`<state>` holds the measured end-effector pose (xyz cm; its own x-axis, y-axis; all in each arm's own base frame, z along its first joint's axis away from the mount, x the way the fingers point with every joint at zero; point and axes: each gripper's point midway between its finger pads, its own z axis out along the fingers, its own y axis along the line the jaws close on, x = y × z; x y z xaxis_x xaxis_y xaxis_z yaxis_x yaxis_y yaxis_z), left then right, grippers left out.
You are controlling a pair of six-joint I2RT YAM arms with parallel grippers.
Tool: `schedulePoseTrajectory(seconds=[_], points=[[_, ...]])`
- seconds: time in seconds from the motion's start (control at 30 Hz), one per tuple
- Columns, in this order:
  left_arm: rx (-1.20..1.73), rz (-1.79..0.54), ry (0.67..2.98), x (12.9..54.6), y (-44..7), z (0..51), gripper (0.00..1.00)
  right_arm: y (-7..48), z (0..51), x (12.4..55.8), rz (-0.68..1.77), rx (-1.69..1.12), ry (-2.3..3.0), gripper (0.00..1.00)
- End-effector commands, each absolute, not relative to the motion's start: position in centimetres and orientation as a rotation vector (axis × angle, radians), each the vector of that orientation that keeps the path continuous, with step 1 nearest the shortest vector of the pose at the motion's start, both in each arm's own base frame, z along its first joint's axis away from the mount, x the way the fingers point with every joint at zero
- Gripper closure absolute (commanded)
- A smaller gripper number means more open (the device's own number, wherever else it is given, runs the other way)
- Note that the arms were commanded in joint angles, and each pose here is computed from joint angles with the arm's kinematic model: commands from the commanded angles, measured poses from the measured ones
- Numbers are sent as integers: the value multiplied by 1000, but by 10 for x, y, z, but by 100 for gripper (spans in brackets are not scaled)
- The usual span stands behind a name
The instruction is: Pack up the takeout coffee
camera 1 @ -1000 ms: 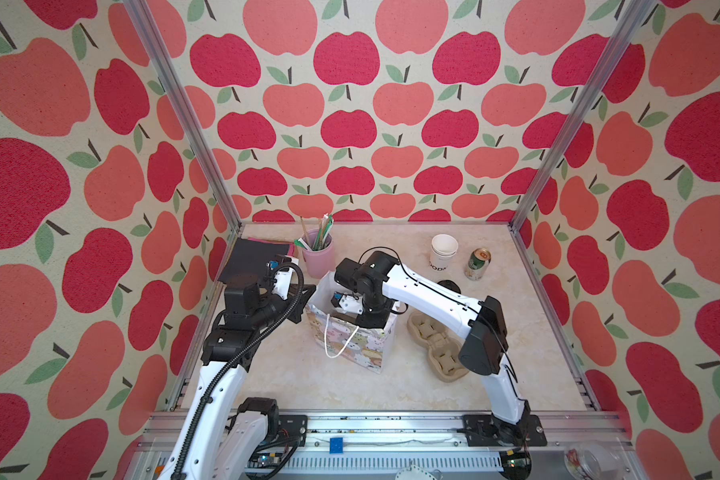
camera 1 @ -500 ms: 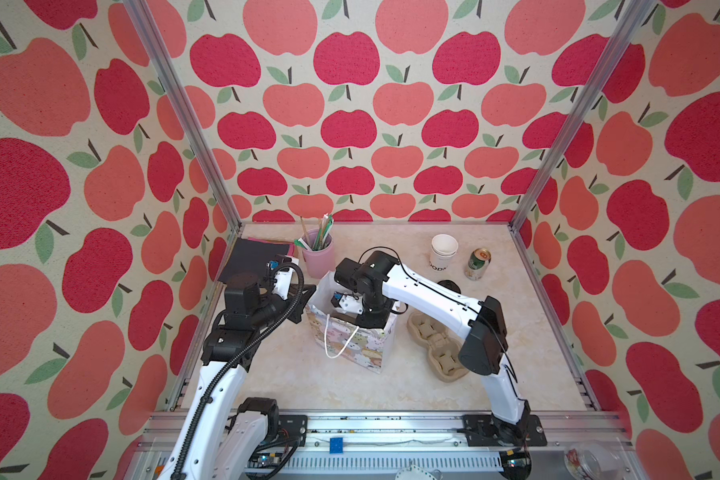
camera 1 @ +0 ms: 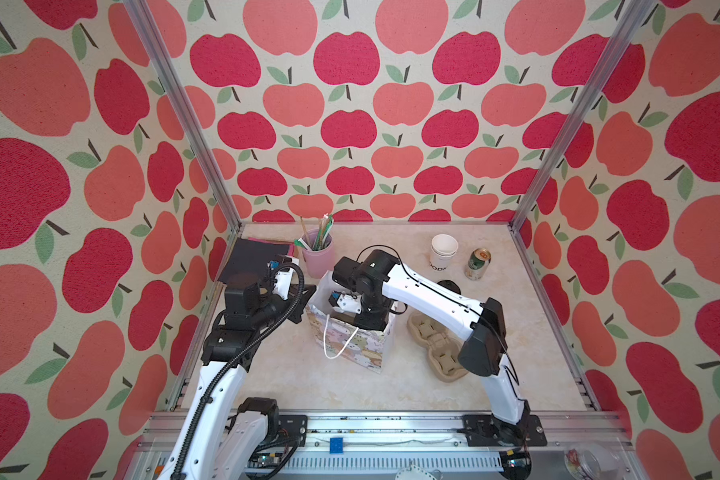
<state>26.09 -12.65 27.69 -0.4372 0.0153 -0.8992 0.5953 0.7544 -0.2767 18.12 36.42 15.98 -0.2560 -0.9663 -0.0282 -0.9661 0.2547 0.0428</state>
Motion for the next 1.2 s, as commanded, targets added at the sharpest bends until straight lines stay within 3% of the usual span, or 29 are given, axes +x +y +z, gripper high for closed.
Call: schedulePoseTrajectory(seconds=[0.0, 0.5, 1.17], points=[[485, -708, 1938, 258, -128, 280, 94, 364, 171, 179, -74, 1935, -2485, 23], [490, -709, 1936, 258, -129, 280, 94, 377, 187, 180, -130, 1993, -2523, 1], [490, -702, 1943, 258, -129, 278, 95, 399, 235, 193, -290, 2166, -2694, 1]])
